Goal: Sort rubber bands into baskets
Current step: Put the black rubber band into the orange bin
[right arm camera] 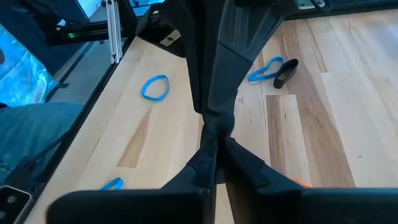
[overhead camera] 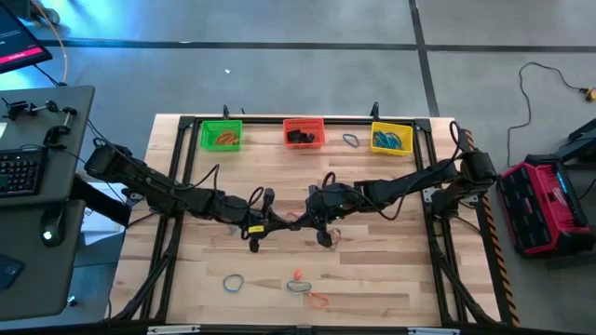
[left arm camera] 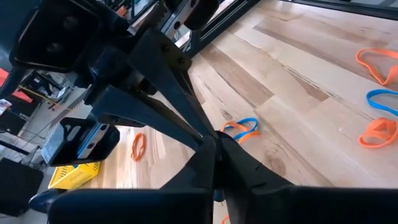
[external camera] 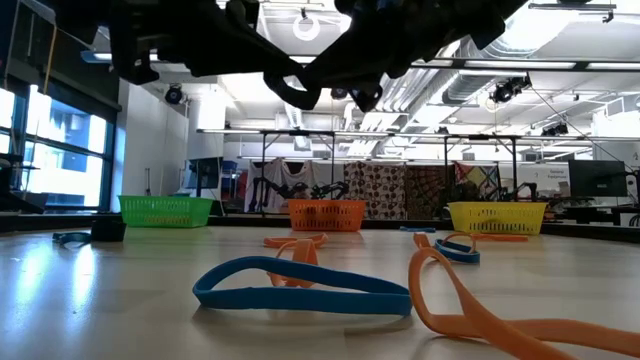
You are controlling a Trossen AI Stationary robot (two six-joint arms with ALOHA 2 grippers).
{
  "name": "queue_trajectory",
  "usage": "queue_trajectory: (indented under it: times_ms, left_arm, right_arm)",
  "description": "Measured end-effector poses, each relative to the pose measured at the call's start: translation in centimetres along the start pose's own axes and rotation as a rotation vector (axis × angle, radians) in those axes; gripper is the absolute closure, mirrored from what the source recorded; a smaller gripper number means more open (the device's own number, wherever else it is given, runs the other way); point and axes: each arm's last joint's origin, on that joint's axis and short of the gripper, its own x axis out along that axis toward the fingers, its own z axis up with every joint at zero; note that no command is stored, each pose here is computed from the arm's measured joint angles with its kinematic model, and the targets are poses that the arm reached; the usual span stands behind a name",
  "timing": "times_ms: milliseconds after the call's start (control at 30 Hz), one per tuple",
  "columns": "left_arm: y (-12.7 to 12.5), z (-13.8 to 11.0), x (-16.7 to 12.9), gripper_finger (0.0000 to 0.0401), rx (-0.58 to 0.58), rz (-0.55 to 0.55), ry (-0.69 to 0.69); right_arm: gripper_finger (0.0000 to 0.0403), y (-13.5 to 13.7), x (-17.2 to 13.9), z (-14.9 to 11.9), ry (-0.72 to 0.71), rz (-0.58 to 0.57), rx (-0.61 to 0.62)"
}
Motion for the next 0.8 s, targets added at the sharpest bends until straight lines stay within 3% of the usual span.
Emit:
queue_trajectory:
  times_ms: [133, 500, 800]
  left_arm:
    - [0.1, -0.1, 0.0, 0.0394, -0.007, 0.022, 0.015]
    - [1.0, -1.2, -1.2, 0.0399, -0.179, 0.234, 0.244]
    - [5.4, -3.8, -2.0, 0.0400, -0.351, 0.353, 0.309]
  right_arm:
    - [0.0361, -0.1, 0.0, 0.0, -0.004, -0.026, -0.023]
    - [0.0251, -0.4, -2.2, 0.8, -0.005, -0.278, -0.016]
    - [0.0231, -0.3, -4.9, 0.7, 0.075, -0.513, -0.033]
